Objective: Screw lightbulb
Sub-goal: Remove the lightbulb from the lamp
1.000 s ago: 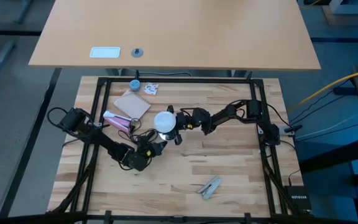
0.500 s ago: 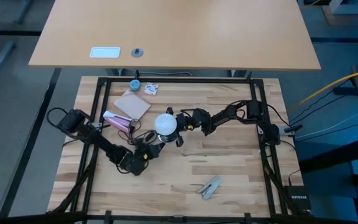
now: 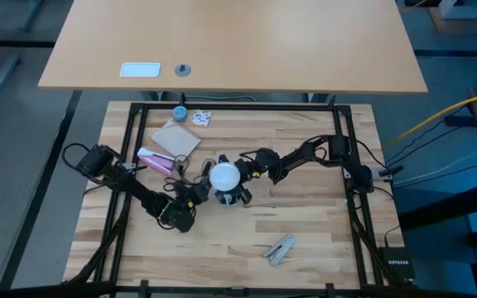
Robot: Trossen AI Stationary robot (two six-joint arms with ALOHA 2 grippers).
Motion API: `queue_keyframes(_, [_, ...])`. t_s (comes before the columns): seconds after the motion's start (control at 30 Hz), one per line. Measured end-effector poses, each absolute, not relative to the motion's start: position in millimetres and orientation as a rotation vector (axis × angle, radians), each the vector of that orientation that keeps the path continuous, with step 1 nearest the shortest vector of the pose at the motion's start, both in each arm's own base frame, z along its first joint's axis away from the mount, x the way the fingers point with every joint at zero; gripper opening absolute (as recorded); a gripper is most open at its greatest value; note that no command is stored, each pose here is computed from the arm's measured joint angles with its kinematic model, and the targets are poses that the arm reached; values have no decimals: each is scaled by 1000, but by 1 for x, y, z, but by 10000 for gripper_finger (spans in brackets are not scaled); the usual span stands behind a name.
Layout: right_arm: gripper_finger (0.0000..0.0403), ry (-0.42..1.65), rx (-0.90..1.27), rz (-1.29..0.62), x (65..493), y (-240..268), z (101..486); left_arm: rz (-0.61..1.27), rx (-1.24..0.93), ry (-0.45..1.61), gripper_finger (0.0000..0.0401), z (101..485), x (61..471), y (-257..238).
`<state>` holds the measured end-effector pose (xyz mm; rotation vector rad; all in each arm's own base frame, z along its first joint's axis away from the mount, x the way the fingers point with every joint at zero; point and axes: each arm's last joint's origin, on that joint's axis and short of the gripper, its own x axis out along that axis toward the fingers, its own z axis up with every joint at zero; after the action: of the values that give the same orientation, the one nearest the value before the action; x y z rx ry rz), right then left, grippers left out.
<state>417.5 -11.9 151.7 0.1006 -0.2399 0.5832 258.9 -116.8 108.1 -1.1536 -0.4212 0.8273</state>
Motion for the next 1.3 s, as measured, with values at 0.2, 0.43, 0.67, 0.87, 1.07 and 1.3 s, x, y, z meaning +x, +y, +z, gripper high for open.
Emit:
queue_keyframes(0.2, [165,-246,93,610,418,2,152,888,-1126,-446,98,108,266,-99])
queue_keyframes(0.43, [165,-260,90,568,418,-2,153,870,-1096,-421,98,120,264,-102])
queue_keyframes(0.67, [165,-270,73,505,418,-10,152,734,-1006,-310,98,160,248,-128])
queue_keyframes(0.87, [165,-291,60,397,420,-12,153,519,-1115,-146,98,171,242,-143])
queue_keyframes(1.07, [166,-318,53,388,423,-13,159,467,-1301,-51,98,152,247,-149])
queue_keyframes(1.3, [166,-351,43,392,428,-13,167,513,-1391,-50,98,132,248,-151])
